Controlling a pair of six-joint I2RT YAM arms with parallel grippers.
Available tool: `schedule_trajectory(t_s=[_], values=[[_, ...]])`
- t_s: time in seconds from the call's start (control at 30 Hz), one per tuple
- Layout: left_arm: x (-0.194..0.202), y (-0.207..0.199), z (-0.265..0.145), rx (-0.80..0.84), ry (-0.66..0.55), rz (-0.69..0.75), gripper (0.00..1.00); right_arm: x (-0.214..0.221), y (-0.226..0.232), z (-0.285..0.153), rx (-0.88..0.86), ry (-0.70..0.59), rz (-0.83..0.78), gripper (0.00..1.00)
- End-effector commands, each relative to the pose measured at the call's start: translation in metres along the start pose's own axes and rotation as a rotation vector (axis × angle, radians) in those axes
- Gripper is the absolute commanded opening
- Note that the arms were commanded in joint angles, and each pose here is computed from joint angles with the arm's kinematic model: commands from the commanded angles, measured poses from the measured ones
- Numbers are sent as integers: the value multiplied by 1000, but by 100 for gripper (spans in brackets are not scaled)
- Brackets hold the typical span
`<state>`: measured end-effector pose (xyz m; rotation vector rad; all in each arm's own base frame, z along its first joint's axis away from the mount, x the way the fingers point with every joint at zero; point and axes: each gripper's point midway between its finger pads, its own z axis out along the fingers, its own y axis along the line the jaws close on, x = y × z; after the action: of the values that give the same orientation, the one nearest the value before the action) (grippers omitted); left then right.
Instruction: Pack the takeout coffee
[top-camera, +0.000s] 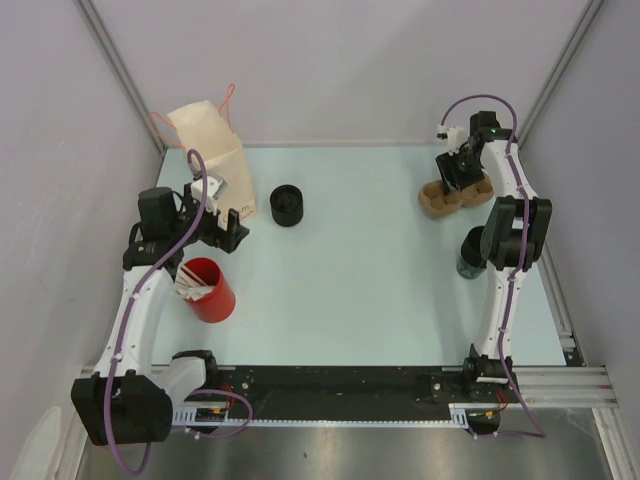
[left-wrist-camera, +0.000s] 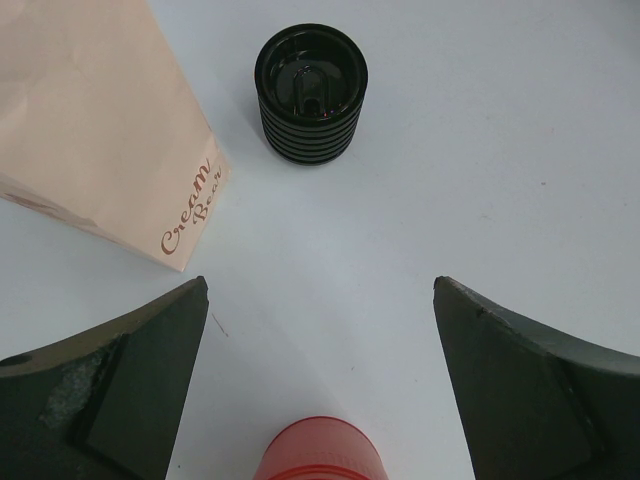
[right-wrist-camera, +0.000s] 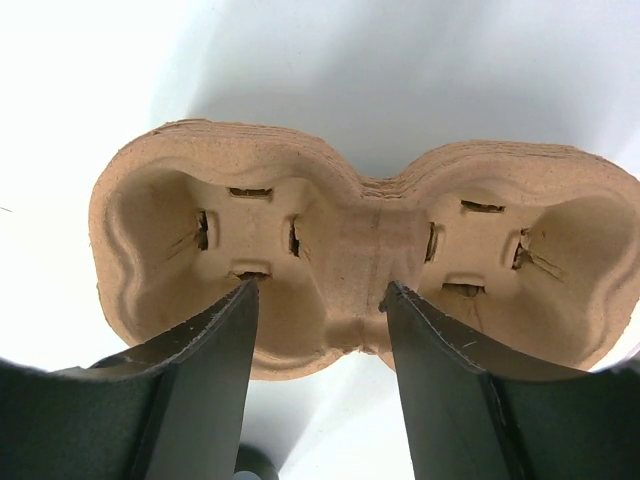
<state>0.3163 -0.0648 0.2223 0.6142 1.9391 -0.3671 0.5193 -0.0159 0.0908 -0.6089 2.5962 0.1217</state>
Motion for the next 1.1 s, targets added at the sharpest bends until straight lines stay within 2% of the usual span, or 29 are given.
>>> schedule_trajectory(t_s=[0.0, 0.2, 0.43, 0.67, 0.97, 1.03, 1.07], values=[[-7, -2, 1, 23, -34, 25, 99, -7, -11, -13, 40, -35, -11, 59], [-7, -1, 1, 21, -35, 26, 99, -7, -20, -15, 64, -46, 2, 60], [-7, -1, 0, 18, -35, 27, 99, -9, -28, -20, 91, -73, 1, 68], [-7, -1, 0, 17, -34, 27, 99, -1, -26, -4, 71, -41, 5, 69], [-6, -1, 1, 18, -32, 28, 100, -4, -14, -2, 14, -62, 5, 59], [-6, 0, 1, 16, -33, 27, 99, -4, -12, 0, 11, -60, 6, 54], [-5, 0, 1, 16, -32, 26, 99, -5, -12, 1, 10, -60, 7, 48]])
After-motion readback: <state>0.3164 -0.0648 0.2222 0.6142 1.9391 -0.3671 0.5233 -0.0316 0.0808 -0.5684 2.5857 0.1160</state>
